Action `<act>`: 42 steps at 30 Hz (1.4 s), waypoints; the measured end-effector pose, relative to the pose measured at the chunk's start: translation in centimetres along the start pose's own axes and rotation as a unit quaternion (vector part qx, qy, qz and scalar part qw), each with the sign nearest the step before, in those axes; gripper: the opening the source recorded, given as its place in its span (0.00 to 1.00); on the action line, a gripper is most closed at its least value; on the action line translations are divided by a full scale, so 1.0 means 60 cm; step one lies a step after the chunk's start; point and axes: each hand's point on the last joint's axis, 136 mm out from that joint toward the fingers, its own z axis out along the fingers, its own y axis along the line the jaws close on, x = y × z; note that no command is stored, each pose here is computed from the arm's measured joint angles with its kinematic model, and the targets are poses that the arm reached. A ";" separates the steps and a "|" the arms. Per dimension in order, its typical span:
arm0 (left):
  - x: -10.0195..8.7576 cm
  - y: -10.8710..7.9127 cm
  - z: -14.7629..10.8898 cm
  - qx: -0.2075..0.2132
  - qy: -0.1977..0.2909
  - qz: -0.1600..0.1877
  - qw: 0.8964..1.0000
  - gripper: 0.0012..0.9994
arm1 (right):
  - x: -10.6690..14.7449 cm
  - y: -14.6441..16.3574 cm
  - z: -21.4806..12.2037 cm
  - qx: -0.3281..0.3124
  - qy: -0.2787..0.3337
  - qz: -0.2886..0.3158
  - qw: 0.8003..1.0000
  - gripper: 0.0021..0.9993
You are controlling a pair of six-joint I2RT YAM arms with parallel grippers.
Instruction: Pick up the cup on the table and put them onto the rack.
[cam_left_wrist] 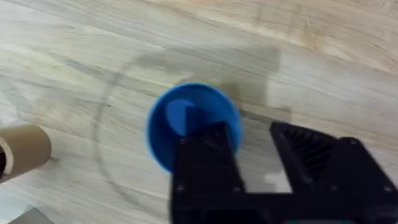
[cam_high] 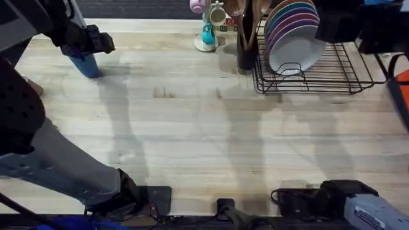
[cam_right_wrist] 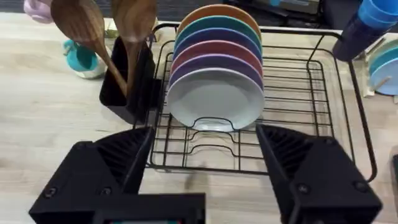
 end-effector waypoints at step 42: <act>0.009 -0.392 -0.376 0.138 -0.166 0.288 0.933 0.04 | 0.026 -0.012 -0.001 0.019 0.032 0.000 0.999 0.99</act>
